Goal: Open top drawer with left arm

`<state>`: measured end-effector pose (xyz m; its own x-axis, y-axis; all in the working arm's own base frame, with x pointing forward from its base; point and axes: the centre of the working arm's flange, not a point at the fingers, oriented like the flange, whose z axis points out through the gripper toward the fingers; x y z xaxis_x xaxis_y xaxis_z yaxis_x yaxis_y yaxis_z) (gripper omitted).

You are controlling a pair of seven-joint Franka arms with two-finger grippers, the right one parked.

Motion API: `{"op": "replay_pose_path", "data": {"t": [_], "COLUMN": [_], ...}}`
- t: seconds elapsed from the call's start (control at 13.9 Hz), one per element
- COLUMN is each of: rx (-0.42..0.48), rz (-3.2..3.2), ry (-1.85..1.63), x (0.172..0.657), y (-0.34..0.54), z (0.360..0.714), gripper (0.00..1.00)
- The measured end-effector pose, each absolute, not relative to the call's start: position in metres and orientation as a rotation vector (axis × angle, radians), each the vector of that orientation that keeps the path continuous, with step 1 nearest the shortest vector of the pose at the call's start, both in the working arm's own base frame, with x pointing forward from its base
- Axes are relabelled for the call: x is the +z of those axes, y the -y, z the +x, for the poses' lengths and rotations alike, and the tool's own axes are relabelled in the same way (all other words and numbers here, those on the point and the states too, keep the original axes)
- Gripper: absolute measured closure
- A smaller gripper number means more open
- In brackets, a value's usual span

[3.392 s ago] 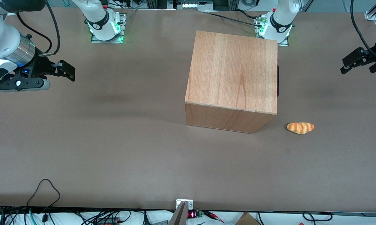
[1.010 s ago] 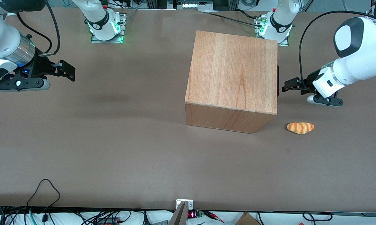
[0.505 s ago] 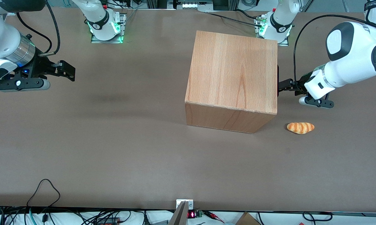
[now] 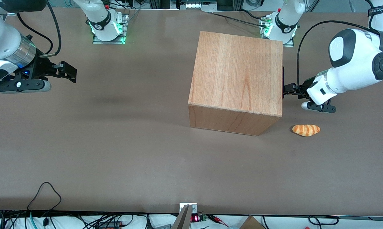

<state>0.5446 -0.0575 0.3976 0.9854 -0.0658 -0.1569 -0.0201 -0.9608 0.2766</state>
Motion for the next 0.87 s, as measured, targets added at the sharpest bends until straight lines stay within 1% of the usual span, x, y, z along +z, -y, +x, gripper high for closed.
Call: {"op": "replay_pose_path", "data": {"t": [0.22, 0.87], "rx": [-0.239, -0.222], "rz": [2.853, 2.898], "ry": [0.049, -0.069], "x": [0.397, 0.391], "y": [0.052, -0.019], "z": [0.545, 0.548], "gripper": [0.0, 0.0]}}
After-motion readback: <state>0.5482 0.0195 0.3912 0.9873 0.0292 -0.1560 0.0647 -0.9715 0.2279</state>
